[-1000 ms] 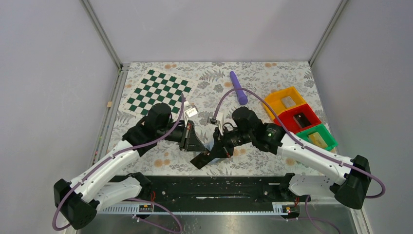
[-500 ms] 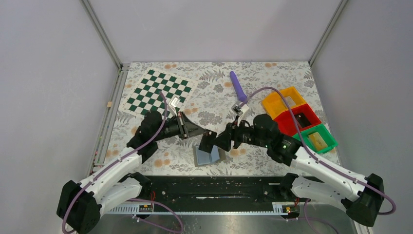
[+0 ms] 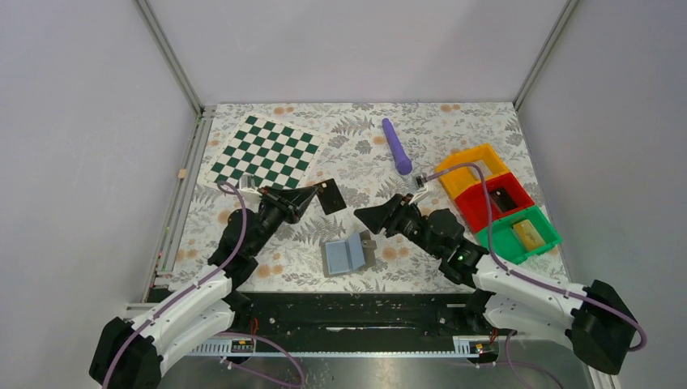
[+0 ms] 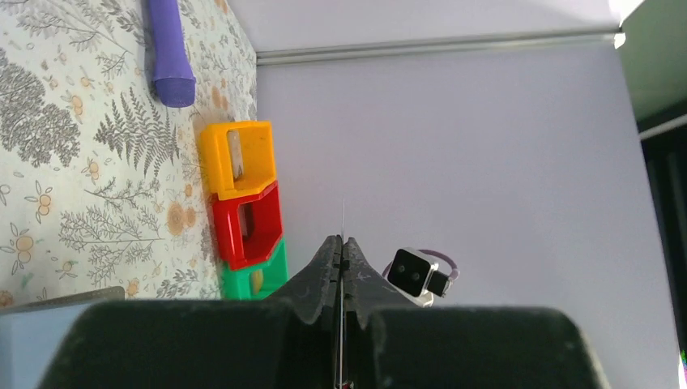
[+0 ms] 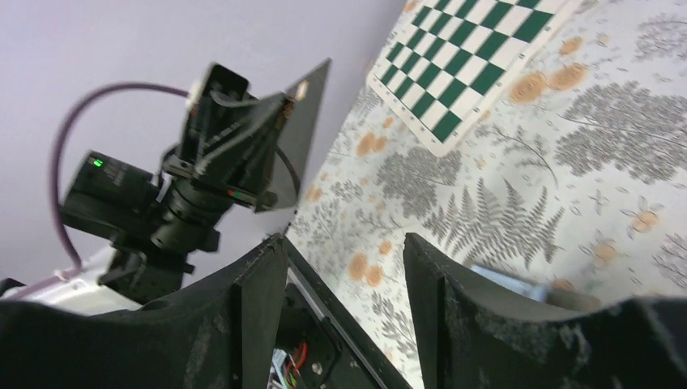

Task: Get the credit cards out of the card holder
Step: Place the credit card in the storage box.

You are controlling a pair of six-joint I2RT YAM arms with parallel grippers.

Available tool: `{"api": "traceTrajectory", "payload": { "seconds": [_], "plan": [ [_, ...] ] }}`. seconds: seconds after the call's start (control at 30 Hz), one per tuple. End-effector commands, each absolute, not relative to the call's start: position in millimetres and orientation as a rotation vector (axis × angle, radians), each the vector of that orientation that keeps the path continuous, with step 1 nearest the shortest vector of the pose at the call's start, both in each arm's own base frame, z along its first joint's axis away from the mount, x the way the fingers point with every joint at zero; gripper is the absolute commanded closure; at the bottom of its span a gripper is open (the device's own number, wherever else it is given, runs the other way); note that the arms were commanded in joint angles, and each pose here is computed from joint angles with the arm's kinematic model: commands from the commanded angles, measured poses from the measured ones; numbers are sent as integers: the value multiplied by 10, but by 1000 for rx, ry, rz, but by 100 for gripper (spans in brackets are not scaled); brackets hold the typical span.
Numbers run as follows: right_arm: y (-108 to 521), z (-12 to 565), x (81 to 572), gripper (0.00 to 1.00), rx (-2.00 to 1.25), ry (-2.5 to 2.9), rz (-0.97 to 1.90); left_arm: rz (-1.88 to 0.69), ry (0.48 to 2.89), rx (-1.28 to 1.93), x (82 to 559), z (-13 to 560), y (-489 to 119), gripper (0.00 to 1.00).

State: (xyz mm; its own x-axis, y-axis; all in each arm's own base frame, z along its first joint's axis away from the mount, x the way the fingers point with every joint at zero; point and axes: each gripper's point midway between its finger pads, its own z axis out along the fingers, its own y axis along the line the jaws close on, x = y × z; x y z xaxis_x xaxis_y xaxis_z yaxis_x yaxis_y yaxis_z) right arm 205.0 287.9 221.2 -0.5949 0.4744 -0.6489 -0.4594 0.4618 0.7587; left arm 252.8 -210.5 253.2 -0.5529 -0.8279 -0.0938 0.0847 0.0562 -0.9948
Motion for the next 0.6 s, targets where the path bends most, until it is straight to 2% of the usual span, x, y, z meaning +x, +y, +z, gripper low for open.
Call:
{"api": "traceTrajectory", "payload": {
  "seconds": [0.0,0.1,0.4,0.57],
  "plan": [
    [2996,2727,2182,39,63,1549,1428,-1633,1457,-994,2644,2555,-1933,100],
    [3112,2782,2211,40,40,1496,1477,-1626,1449,-1101,2659,2445,-1899,100],
    [3383,2669,2376,45,95,1577,1527,-1628,1442,-1140,2689,2399,-1915,100],
    [3483,2639,2380,65,93,1574,1580,-1597,1446,-1156,2697,2323,-1883,100]
  ]
}}
